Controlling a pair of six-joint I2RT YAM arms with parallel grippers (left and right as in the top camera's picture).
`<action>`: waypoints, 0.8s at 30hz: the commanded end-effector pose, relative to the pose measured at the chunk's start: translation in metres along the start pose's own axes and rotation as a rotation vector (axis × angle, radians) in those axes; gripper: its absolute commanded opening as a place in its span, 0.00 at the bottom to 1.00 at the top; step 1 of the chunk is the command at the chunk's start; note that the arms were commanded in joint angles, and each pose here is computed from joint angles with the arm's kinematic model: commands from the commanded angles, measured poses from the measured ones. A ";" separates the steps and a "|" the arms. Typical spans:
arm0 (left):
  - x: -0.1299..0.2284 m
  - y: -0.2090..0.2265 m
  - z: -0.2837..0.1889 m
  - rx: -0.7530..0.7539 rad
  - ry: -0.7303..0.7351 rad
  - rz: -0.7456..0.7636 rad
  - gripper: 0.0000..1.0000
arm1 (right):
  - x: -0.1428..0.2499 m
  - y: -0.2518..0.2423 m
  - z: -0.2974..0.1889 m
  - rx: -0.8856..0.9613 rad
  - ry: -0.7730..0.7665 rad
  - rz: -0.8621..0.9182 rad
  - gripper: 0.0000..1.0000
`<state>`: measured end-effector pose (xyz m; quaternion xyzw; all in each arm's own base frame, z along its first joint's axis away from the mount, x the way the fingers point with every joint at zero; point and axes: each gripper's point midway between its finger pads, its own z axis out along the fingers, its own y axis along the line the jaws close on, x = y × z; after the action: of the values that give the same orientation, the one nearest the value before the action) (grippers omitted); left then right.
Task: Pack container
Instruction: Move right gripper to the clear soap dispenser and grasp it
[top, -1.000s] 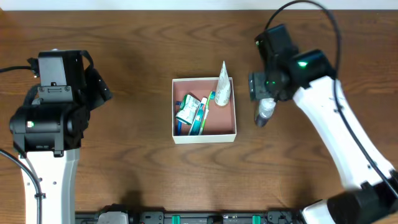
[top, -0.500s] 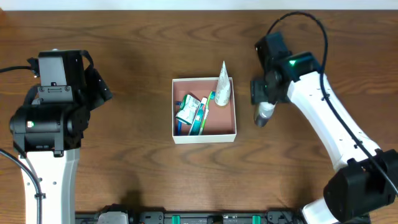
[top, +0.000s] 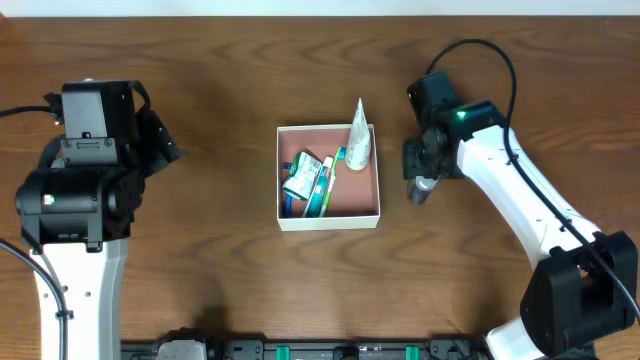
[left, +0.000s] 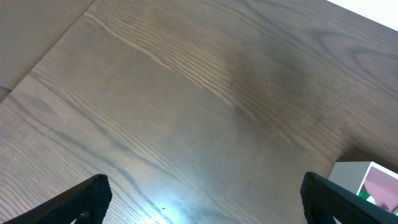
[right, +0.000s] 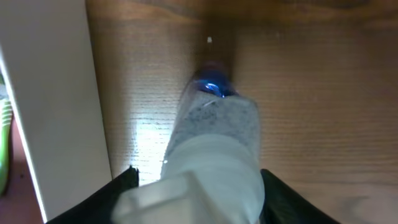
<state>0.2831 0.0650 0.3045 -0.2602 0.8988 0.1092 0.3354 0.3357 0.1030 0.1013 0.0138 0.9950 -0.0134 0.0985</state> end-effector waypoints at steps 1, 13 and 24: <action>-0.003 0.003 0.000 -0.016 -0.006 -0.003 0.98 | -0.002 -0.005 0.004 0.003 0.001 0.042 0.54; -0.003 0.003 0.000 -0.016 -0.006 -0.003 0.98 | -0.007 -0.012 -0.006 0.010 -0.030 0.057 0.32; -0.003 0.003 0.000 -0.016 -0.006 -0.003 0.98 | -0.011 0.012 -0.128 -0.141 -0.327 -0.015 0.36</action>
<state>0.2830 0.0651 0.3045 -0.2603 0.8988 0.1094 0.3354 0.3248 0.1013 0.1621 0.0232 0.9857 0.0139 0.1666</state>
